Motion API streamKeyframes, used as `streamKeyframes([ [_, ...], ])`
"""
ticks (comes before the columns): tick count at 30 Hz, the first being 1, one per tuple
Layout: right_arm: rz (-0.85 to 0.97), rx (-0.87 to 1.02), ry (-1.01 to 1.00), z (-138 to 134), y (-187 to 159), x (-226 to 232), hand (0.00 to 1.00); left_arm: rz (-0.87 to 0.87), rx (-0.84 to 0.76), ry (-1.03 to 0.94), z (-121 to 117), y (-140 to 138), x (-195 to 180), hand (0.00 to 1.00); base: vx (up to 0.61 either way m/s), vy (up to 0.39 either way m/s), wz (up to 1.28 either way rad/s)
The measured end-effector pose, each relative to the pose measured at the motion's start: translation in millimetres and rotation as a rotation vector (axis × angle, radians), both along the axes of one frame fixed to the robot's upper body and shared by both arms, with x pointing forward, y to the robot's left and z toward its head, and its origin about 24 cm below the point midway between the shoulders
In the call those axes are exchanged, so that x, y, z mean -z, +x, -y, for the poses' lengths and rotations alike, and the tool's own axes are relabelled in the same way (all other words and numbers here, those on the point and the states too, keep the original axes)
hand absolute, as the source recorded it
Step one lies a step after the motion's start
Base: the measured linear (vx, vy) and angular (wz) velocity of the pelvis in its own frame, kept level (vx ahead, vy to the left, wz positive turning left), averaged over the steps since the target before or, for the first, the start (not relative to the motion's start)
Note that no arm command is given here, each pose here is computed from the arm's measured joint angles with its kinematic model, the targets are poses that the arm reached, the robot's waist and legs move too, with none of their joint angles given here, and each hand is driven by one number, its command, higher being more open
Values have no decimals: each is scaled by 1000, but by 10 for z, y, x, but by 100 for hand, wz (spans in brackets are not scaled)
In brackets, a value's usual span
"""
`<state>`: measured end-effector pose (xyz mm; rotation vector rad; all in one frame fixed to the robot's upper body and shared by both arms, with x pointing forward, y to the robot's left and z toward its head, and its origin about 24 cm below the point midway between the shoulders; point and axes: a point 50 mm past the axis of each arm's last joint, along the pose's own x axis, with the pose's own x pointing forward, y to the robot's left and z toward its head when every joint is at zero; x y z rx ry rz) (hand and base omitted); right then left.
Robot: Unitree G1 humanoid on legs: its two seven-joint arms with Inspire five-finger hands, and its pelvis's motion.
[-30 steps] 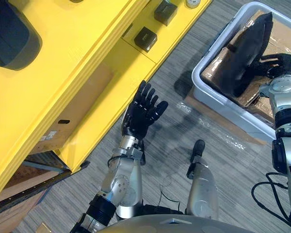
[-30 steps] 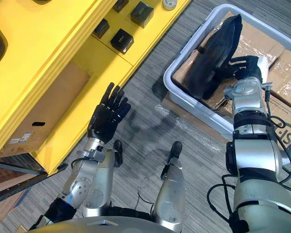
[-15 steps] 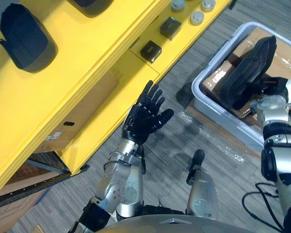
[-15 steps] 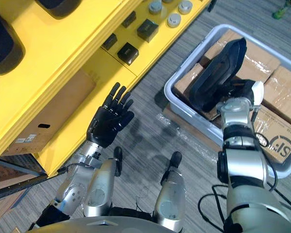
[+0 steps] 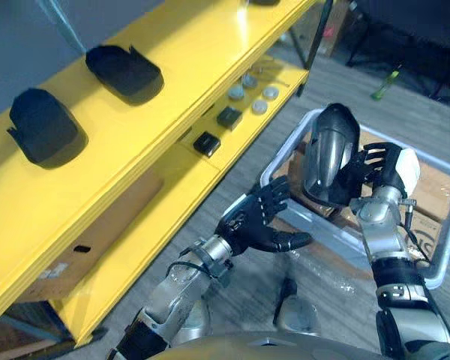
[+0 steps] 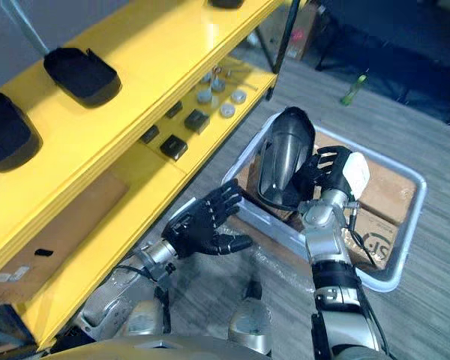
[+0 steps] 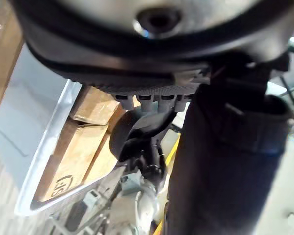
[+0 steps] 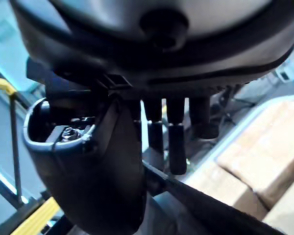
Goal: Walk over and take three plastic housings, then place them on the shelf
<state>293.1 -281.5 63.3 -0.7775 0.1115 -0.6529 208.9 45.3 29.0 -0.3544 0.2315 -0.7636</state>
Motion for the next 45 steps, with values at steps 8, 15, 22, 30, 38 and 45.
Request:
streamKeyframes([
  [8,19,-95,-119,-118,-2,-10,0,-276,-220,217,-11,335,475,100,4,2,-28],
  [15,39,-234,-181,-287,-18,8,0,-365,-399,128,-109,551,472,100,-24,-2,-10],
  [22,62,-348,-224,-455,-50,28,0,-430,-364,-167,47,658,276,100,6,5,-1],
  [30,84,-450,-229,-653,-37,50,0,-467,-271,-254,252,667,163,100,0,0,0],
  [38,92,-496,-208,-839,-46,114,0,-540,-310,-193,292,594,306,0,0,0,0],
  [45,200,-577,-105,-1118,-85,33,0,-495,-497,-410,208,731,160,0,0,0,0],
])
